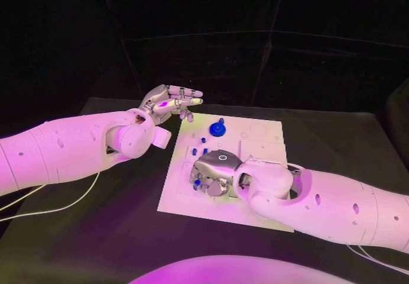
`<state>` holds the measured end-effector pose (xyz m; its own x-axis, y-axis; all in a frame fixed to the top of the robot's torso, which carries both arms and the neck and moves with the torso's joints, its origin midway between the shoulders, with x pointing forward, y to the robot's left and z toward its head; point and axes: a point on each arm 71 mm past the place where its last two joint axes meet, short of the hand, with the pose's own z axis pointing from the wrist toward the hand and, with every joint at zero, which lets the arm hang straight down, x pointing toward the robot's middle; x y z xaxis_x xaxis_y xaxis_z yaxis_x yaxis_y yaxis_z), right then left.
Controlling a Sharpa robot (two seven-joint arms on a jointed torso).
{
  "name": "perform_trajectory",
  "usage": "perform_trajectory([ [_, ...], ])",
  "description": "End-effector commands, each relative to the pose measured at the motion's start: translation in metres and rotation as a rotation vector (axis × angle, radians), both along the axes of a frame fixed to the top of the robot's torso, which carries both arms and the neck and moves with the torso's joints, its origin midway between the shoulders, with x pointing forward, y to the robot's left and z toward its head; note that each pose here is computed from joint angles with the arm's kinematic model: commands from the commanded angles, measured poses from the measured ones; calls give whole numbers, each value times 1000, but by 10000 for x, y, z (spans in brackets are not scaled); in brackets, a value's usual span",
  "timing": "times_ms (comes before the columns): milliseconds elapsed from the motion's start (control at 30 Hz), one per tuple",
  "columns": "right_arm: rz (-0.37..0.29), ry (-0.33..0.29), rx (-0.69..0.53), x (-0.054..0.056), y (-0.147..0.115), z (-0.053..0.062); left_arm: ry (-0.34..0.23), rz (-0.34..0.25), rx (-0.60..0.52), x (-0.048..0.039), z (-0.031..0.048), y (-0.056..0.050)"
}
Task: Assemble the parts on the task board
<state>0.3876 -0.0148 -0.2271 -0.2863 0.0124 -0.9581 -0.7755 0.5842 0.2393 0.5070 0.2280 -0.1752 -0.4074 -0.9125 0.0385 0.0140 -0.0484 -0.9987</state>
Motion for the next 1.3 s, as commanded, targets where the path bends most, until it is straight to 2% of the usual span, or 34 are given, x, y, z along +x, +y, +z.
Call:
perform_trajectory([
  [33, 7, -10, -17, -9, 13, -9, -5, -10, -11, 0, 16, -10],
  [600, -10, -37, 70, 7, -42, 49, -3, -9, -10, -1, 15, -3],
  [767, -23, -63, 136, 8, -126, 101, -3, -9, -9, 0, 14, 1],
  [900, -52, -80, 206, -4, -304, 165, -2, -8, -9, -1, 14, 8],
  [967, -95, -55, 237, -1, -477, 191, -2, -8, -9, -3, 13, 12],
  [1133, -308, 92, 282, 101, -1099, 250, -1, -7, -10, -13, 15, 33],
  [1300, -501, 203, 248, 121, -1648, 231, -1, -8, -11, -31, 19, 38],
])
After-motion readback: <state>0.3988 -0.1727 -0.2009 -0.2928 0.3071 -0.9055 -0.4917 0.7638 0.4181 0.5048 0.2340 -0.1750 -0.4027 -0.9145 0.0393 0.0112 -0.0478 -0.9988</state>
